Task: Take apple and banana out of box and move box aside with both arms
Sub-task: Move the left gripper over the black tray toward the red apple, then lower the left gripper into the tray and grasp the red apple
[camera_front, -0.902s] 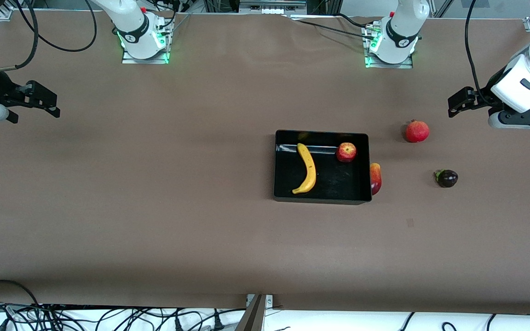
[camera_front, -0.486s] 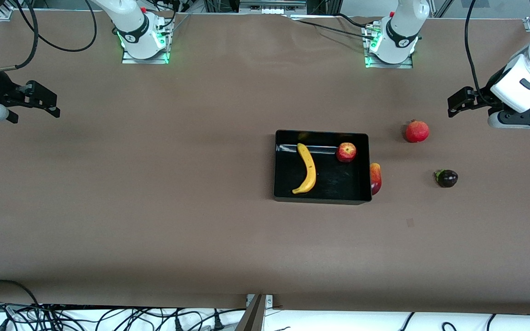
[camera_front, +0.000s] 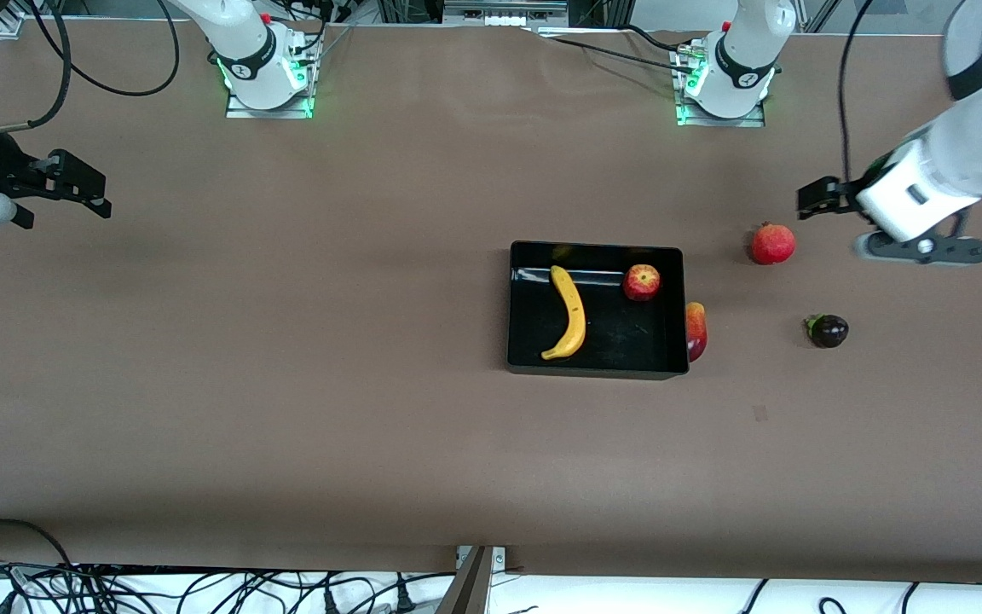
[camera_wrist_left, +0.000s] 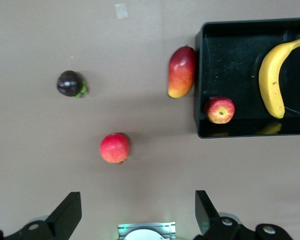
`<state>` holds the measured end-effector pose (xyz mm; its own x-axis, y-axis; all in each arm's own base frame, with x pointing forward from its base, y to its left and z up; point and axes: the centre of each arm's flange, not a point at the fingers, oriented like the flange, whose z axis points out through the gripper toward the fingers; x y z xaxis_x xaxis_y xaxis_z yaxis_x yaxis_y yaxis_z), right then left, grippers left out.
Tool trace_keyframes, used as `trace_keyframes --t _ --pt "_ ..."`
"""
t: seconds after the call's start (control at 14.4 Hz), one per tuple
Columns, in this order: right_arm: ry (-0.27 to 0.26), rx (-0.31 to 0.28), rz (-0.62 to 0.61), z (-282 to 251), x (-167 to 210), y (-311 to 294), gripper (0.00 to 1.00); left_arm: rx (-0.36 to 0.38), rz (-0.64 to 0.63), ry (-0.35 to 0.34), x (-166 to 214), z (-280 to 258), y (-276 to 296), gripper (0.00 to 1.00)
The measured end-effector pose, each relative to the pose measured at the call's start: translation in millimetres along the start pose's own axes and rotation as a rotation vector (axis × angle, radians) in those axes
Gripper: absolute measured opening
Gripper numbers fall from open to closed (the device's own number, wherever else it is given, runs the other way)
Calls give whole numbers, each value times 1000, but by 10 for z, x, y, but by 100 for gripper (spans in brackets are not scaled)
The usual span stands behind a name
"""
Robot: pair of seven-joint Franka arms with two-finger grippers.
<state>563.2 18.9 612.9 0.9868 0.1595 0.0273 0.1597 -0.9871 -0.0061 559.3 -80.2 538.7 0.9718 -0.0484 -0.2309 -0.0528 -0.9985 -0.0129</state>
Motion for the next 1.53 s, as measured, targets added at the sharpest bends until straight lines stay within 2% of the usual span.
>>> trace_keyframes --t 0.14,0.28,0.56,0.83,1.04,1.32,1.53 --pt "0 0 0 -1 0 0 100 6 -20 -10 130 197 395 100" --pt "0 0 0 -1 0 0 100 -4 -45 19 354 461 755 100" --pt "0 0 0 -2 1 -1 100 -22 -89 13 759 1285 1231 100" --pt "0 0 0 -2 1 0 100 -21 -69 11 756 2298 1895 100" --pt "0 0 0 -2 1 0 100 -12 -74 -7 659 2762 1978 100" --pt "0 0 0 -2 1 0 100 84 -65 8 635 2905 1849 100" --pt "0 0 0 -2 1 0 100 113 -82 -5 572 3088 1921 100"
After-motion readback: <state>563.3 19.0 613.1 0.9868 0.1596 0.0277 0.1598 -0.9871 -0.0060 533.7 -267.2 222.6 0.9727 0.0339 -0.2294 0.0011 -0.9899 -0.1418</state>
